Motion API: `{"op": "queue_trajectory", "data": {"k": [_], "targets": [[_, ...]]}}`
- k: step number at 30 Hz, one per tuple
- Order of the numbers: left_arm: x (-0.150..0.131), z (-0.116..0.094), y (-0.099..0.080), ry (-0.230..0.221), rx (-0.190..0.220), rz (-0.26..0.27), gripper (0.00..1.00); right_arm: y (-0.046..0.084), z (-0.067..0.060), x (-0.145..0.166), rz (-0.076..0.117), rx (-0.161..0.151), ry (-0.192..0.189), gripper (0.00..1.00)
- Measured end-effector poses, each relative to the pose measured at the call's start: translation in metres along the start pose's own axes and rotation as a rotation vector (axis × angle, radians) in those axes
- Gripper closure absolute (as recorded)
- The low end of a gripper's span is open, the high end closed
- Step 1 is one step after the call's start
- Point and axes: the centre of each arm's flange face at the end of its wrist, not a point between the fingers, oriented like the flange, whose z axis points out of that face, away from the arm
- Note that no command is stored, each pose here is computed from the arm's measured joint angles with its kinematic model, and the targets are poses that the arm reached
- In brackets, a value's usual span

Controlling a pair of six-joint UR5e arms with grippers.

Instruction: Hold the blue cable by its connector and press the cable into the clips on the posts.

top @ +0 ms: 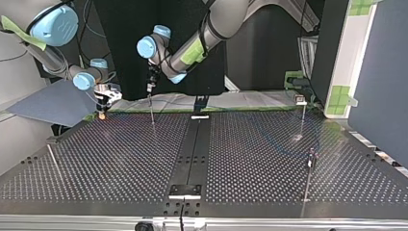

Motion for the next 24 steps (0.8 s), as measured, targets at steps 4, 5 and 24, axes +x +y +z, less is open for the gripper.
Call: {"op": "queue_trajectory", "data": {"k": [4, 5, 24], "targets": [[0.0005, -0.0007, 0.0003, 0.005, -0.001, 0.002, 0.0, -0.0001, 0.0, -0.0002, 0.0, 0.002, 0.0, 1.0], [0.0007, -0.0009, 0.0004, 0.007, -0.002, 0.003, 0.0, -0.0002, 0.0, -0.0002, 0.0, 0.003, -0.001, 1.0], [0.008, -0.0044, 0.0038, 0.025, -0.005, 0.005, 0.0, -0.001, -0.0002, -0.0006, 0.0, 0.009, -0.004, 1.0]]}}
